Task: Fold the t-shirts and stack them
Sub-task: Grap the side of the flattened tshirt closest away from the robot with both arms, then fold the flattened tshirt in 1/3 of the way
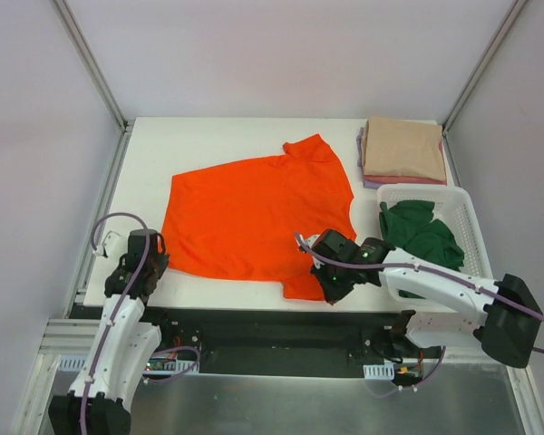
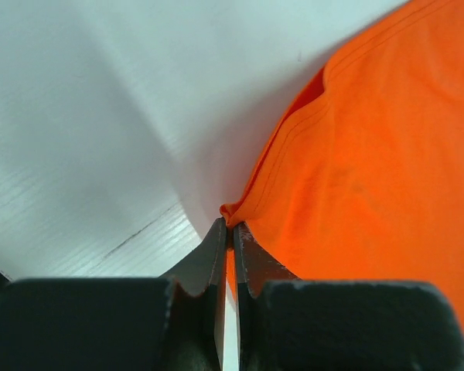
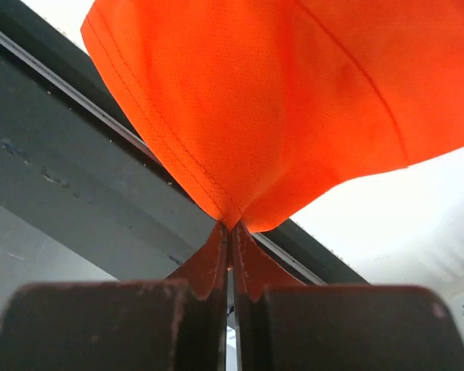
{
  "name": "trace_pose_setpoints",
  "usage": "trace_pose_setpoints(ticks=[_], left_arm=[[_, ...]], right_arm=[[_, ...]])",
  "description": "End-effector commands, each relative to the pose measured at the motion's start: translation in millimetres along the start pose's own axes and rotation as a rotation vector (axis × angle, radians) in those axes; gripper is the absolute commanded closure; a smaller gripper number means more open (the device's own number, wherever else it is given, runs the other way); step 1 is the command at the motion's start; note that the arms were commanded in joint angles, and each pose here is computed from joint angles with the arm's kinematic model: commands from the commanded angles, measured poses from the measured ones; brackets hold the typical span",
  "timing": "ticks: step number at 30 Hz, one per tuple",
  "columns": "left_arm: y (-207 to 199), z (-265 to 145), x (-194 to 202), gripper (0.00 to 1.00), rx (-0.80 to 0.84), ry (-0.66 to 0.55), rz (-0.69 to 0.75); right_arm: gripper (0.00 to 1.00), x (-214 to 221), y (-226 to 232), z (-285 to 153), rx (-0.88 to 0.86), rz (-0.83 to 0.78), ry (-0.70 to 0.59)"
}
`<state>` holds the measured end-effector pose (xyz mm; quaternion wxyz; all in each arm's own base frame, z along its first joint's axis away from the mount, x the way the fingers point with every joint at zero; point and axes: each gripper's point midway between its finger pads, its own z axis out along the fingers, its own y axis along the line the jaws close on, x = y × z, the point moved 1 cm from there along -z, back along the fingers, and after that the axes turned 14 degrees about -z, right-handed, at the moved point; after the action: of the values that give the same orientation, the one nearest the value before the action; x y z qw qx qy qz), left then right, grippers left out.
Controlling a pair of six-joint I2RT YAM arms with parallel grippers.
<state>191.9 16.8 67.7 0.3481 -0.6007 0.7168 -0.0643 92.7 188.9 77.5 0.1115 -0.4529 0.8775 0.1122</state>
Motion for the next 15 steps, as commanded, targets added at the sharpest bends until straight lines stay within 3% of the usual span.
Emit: trace_pose_setpoints(ticks=[1,15], left_arm=[[12.2,-8.3,-2.9,1.0,0.01,-0.019,-0.058],[-35.1,-6.0,-15.5,1.0,-0.028,-0.017,-0.095]], right_arm=[[1.0,3.1,2.4,-23.0,-0.001,0.002,-0.016],[1.0,-84.3,-84.5,-58.1,0.284,0.13,-0.218]])
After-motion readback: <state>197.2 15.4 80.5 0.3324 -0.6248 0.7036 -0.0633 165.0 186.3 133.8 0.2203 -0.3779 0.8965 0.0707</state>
